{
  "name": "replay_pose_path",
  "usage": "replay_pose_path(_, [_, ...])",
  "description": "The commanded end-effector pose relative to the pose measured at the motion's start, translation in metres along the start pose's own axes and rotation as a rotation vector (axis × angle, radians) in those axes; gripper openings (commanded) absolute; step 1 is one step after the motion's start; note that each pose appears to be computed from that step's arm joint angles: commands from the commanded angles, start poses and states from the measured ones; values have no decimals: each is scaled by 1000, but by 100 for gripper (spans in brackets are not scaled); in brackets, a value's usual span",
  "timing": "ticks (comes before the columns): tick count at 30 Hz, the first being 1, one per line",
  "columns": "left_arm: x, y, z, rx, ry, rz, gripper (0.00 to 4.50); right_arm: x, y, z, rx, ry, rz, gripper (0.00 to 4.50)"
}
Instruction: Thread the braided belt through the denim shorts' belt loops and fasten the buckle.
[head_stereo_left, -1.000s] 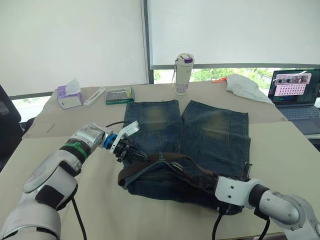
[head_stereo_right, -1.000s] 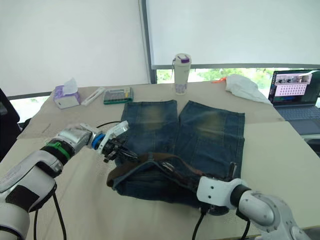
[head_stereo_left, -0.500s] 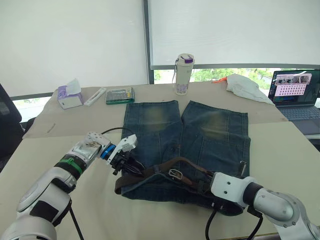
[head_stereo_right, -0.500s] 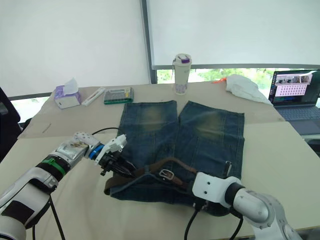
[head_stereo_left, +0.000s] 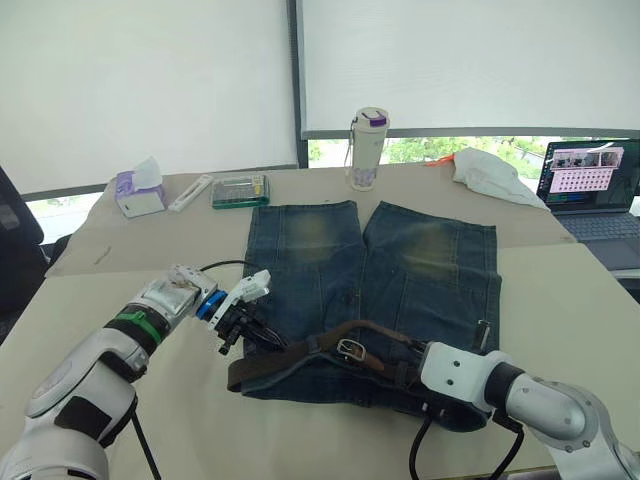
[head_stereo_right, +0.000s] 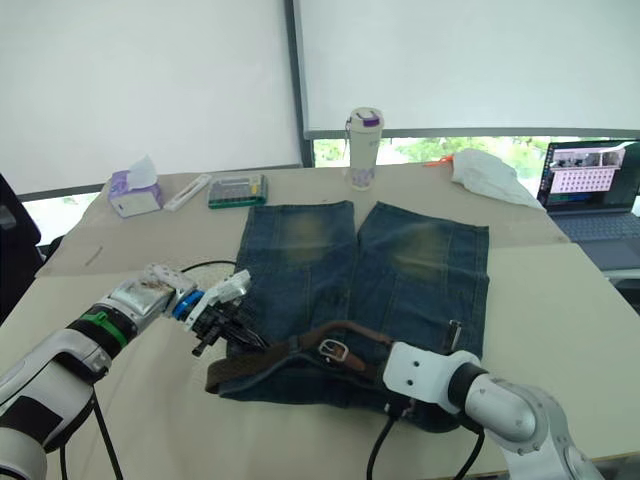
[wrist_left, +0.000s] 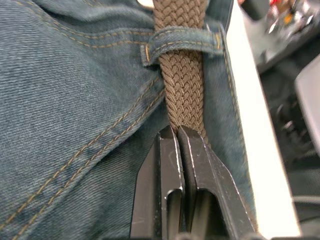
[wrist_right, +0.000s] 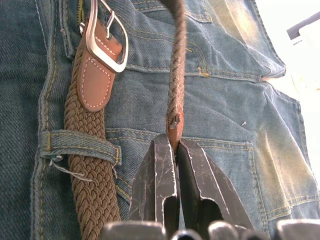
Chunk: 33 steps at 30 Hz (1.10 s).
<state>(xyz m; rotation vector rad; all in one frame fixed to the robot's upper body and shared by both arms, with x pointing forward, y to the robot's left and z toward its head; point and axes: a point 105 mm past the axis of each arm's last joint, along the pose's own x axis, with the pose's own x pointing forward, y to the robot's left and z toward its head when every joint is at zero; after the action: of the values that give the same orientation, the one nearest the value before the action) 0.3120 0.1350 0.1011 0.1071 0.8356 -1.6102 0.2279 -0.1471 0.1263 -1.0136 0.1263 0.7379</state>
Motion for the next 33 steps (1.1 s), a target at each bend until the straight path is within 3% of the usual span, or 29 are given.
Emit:
replay_pose_path(1, [-1, 2, -2, 67, 42, 12, 3, -8, -2, 9, -45, -20, -7, 0])
replay_pose_path(3, [3, 4, 3, 131, -8, 13, 3, -9, 4, 10, -67, -22, 27, 0])
replay_pose_path(4, [2, 1, 15, 162, -82, 2, 3, -9, 5, 10, -86, -18, 35, 0])
replay_pose_path(7, [-6, -15, 48, 259, -211, -15, 93, -6, 5, 7, -103, -9, 52, 0])
replay_pose_path(11, [1, -39, 89, 530, -264, 60, 226, 2, 3, 3, -54, 8, 98, 0])
replay_pose_path(14, [19, -52, 101, 703, -239, 96, 329, 13, -5, 13, 1, -29, 102, 0])
replay_pose_path(21, [61, -54, 94, 966, -122, 225, 329, 25, -17, 36, 10, -93, 131, 0])
replay_pose_path(24, [62, -45, 105, 990, -152, 311, 329, 26, -15, 43, 7, -112, 150, 0])
replay_pose_path(28, [63, -40, 102, 1039, -109, 312, 329, 28, -14, 47, 10, -126, 155, 0])
replay_pose_path(31, [65, -35, 92, 1060, -71, 301, 260, 29, -15, 49, 19, -130, 150, 0])
replay_pose_path(33, [64, -31, 87, 1054, -67, 304, 190, 28, -15, 49, 42, -132, 155, 0])
